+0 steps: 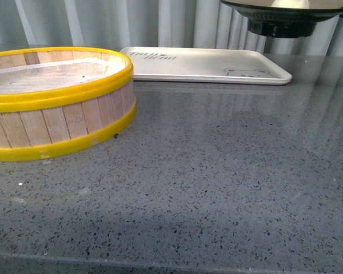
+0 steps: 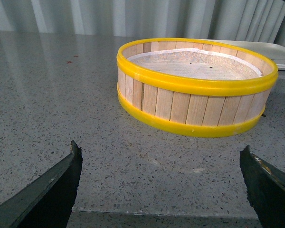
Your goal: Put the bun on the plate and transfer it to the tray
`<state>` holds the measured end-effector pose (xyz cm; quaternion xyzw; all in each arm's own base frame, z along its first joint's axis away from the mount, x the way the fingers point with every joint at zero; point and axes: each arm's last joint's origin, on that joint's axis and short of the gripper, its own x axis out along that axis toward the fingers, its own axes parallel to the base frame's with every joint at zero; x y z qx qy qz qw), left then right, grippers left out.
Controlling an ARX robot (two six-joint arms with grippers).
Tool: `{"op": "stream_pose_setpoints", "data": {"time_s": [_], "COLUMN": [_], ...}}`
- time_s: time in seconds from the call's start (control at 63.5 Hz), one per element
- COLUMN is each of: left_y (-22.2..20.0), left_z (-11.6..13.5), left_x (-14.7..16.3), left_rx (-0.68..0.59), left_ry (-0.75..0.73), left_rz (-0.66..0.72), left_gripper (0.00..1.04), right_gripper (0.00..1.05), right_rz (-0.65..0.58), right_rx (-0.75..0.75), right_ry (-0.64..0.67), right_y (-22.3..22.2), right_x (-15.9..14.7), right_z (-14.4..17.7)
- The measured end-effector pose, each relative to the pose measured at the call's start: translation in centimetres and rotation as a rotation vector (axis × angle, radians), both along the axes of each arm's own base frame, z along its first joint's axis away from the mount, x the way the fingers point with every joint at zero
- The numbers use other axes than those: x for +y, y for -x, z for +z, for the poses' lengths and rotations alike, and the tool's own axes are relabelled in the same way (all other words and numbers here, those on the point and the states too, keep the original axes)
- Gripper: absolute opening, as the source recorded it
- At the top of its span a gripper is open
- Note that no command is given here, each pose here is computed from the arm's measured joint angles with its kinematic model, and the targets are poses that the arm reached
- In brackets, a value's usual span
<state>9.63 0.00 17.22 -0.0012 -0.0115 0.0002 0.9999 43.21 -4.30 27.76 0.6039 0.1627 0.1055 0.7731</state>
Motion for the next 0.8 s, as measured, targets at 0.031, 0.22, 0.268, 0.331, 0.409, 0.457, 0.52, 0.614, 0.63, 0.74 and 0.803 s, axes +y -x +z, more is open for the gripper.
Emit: {"op": "stream_pose_setpoints", "data": {"time_s": [0.031,0.22,0.268,0.331,0.409,0.457,0.52,0.614,0.63,0.74,0.803], "left_y": [0.0,0.0,0.0,0.0,0.0,0.0,0.0,0.0,0.0,0.0,0.0], "left_z": [0.0,0.0,0.0,0.0,0.0,0.0,0.0,0.0,0.0,0.0,0.0], "left_x": [0.0,0.0,0.0,0.0,0.0,0.0,0.0,0.0,0.0,0.0,0.0], "left_rx": [0.000,0.000,0.000,0.000,0.000,0.000,0.000,0.000,0.000,0.000,0.000], "left_ry": [0.000,0.000,0.000,0.000,0.000,0.000,0.000,0.000,0.000,0.000,0.000], "left_rz": [0.000,0.000,0.000,0.000,0.000,0.000,0.000,0.000,0.000,0.000,0.000], "left_gripper": [0.98,0.98,0.98,0.98,0.98,0.98,0.98,0.98,0.98,0.98,0.98], "right_gripper": [0.02,0.02,0.02,0.02,0.02,0.02,0.02,0.02,0.02,0.02,0.02], "right_rz": [0.012,0.067,0.077,0.082,0.084,0.089,0.098,0.113,0.114,0.142,0.163], "right_rx": [-0.004,-0.015,-0.008,-0.005,0.013,0.027,0.051,0.074,0.076,0.088,0.085], "right_ry": [0.000,-0.002,-0.006,-0.012,-0.014,-0.016,-0.021,-0.020,-0.020,-0.011,-0.009], "right_y": [-0.8,-4.6,-5.4,-6.5,-7.7,-8.3,-9.4,-10.9,-11.1,-11.9,-12.0], "right_x": [0.2,0.8,0.9,0.8,0.7,0.7,0.6,1.0,1.0,1.8,2.4], "right_z": [0.1,0.4,0.3,0.0,-0.5,-0.8,-1.4,-2.3,-2.4,-2.8,-2.9]}}
